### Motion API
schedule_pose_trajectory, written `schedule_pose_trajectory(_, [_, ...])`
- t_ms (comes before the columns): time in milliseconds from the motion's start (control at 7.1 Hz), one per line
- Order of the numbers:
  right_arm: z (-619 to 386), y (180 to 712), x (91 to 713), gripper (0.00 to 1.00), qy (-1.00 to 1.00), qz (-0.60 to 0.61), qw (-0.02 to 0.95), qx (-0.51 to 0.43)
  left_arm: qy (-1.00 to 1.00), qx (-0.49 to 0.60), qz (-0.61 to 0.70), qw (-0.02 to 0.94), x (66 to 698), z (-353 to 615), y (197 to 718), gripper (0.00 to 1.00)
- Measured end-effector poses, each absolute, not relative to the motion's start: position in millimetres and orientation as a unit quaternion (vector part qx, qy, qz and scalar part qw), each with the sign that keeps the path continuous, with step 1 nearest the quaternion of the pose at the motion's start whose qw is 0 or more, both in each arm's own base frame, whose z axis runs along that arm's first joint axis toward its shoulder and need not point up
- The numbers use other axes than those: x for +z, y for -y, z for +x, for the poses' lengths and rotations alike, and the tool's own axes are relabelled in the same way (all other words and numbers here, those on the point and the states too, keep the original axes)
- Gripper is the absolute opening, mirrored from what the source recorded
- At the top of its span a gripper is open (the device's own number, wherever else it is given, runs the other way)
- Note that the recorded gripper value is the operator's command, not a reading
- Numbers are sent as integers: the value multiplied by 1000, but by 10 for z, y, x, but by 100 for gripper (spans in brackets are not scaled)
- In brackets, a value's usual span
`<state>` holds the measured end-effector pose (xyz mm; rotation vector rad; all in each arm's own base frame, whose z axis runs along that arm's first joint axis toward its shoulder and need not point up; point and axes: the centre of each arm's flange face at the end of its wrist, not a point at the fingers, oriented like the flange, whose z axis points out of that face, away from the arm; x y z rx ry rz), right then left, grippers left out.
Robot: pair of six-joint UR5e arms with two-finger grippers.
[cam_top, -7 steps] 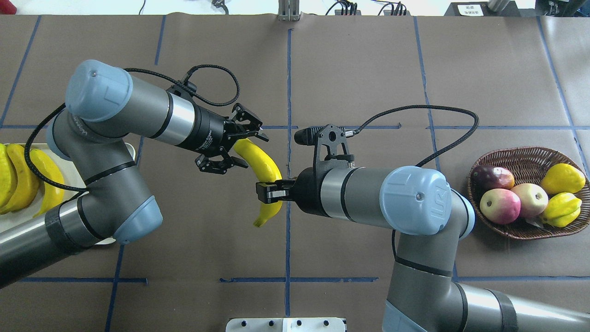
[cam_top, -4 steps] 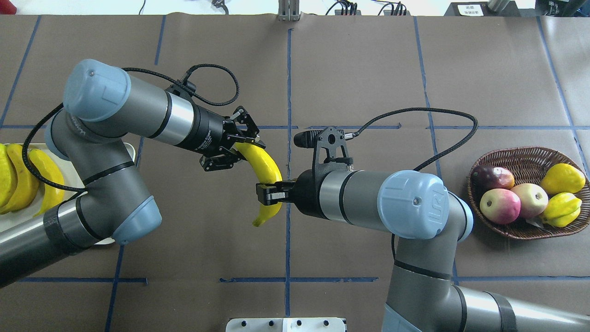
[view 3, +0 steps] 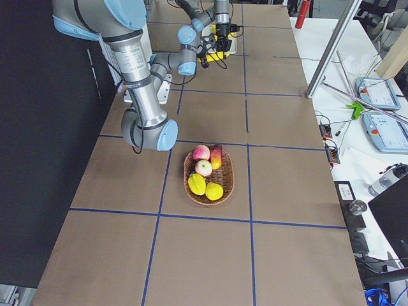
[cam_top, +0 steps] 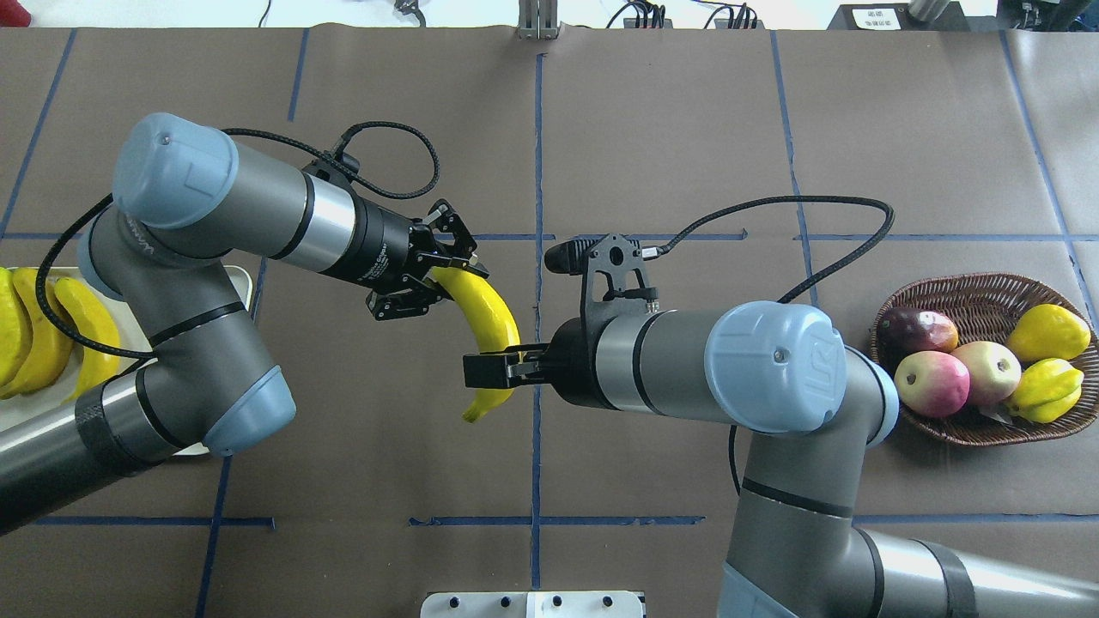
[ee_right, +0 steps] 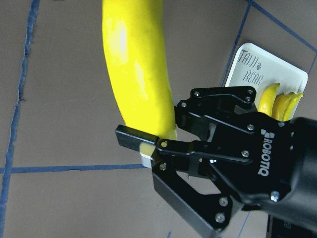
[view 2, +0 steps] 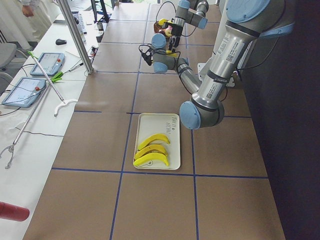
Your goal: Transfer all bananas from basket to plate
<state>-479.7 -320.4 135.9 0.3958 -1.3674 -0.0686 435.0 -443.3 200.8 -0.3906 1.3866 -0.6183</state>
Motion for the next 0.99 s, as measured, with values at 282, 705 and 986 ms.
schedule_pose_trajectory(282, [-4514,3382,1381,99,606,142,782,-40,-610,-296,-175,714,2254,4260,4493,0])
schedule_pose_trajectory(705, [-3950,3867,1740,99,539,78,838,-12,-569,-346,-146,732,2949,3737,4822,0])
schedule_pose_trajectory(986, [-3559,4079,2103,99,491,60,869,-24,-526,-369,-116,757,3603,3260,4986,0])
